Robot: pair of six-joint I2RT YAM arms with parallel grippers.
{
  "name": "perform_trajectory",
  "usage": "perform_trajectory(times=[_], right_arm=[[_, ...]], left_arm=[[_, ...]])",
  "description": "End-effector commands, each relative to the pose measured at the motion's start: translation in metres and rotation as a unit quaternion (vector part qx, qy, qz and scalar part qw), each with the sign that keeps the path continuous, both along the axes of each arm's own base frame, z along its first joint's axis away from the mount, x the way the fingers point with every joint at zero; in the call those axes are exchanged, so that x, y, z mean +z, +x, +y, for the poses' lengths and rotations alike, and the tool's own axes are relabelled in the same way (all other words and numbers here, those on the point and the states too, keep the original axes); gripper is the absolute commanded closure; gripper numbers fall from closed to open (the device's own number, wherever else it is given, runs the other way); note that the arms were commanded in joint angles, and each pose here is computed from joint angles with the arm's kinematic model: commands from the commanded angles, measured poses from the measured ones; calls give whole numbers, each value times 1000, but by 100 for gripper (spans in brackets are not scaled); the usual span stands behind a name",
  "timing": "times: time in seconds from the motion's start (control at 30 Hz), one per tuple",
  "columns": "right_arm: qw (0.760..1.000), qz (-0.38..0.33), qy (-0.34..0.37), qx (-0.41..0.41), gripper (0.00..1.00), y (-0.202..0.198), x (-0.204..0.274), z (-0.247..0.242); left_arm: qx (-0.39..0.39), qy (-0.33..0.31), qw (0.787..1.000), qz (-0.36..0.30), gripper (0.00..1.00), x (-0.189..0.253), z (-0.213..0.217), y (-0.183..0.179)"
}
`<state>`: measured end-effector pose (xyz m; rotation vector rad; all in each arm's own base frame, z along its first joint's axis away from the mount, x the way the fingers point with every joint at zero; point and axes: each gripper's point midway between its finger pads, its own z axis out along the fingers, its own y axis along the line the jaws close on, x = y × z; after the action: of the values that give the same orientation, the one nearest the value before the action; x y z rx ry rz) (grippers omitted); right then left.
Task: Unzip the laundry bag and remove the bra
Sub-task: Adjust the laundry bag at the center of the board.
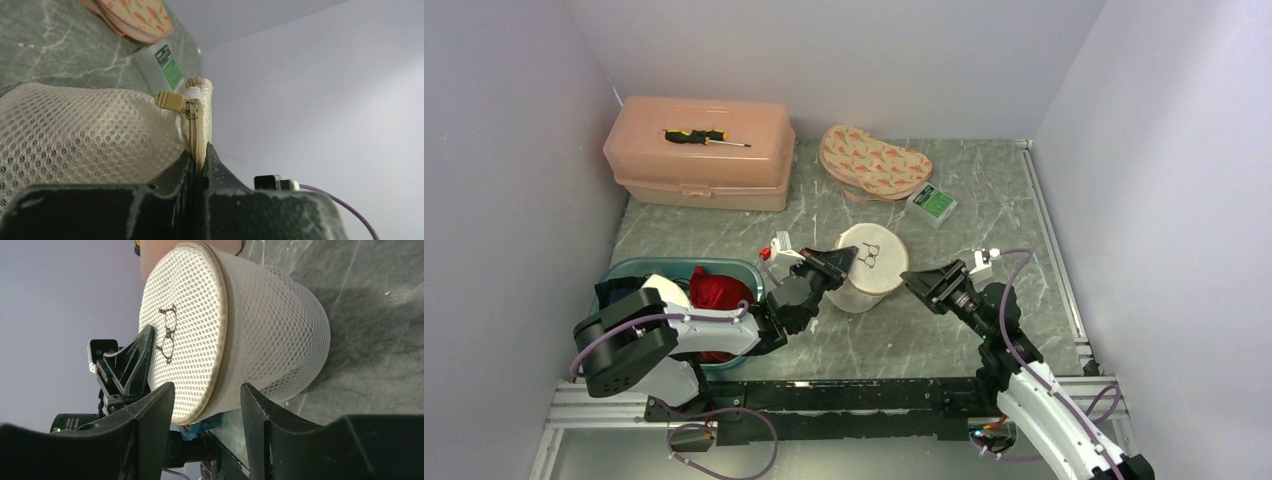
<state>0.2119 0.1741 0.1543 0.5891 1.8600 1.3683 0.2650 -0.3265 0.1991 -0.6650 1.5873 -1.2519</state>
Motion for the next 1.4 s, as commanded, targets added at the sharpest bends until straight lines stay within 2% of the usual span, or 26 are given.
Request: perform_trajectory(times=[0.0,0.13,0.2,0.27,0.33,0.37,0.43,0.5,0.53,0.6,0.67,0.73,0.83,0.87,0.9,0.97,1.07,1.1,1.2,1.37], right_arm=[[998,-32,29,39,45,0,22,15],[997,-33,35,58,44,1,22,26],[996,-45,36,70,47,1,30,32],[995,-55,32,74,58,3,35,35],[995,-66,27,77,81,2,39,36],[994,-71,18,77,90,1,41,35],[994,-77,-5,78,100,-2,41,32],[993,-86,-31,80,100,-6,41,27],[991,-94,-50,85,100,-9,41,26],[987,-100,-74,105,100,-17,40,25],[980,-105,-94,137,100,-28,37,27],[973,-113,-108,167,100,-40,36,28],[963,-136,-130,191,100,-51,36,27],[960,-142,-133,200,100,-55,36,27],[956,-149,-135,214,100,-59,36,28],[942,-169,-130,259,100,-73,39,34],[924,-197,-107,309,100,-91,51,41],[919,-208,-99,320,100,-95,55,42],[904,-243,-74,344,100,-109,67,44],[897,-249,-58,361,100,-118,64,44]], left_arm=[[20,-78,996,-40,97,45,7,2],[10,-73,997,-37,97,42,4,0],[1,-73,997,-34,97,40,1,-2],[-11,-65,997,-42,97,41,-3,-4],[-26,-52,997,-46,94,43,-6,-8],[-33,-38,997,-51,83,46,-7,-10],[-45,1,998,-45,53,46,-3,-16],[-51,56,997,-25,23,45,10,-24],[-53,88,995,-14,15,42,19,-29],[-61,152,986,0,9,38,40,-39],[-80,241,967,18,9,28,66,-49],[-117,304,945,14,10,39,83,-49],[-219,346,912,-28,7,58,88,-44],[-251,340,905,-51,7,68,85,-42],[-305,332,888,-89,7,76,76,-46],[-404,299,855,-122,7,81,58,-54],[-552,233,786,-151,7,80,35,-81],[-581,209,770,-158,6,79,29,-85],[-616,178,748,-172,6,70,21,-85],[-640,166,720,-213,6,69,19,-87]])
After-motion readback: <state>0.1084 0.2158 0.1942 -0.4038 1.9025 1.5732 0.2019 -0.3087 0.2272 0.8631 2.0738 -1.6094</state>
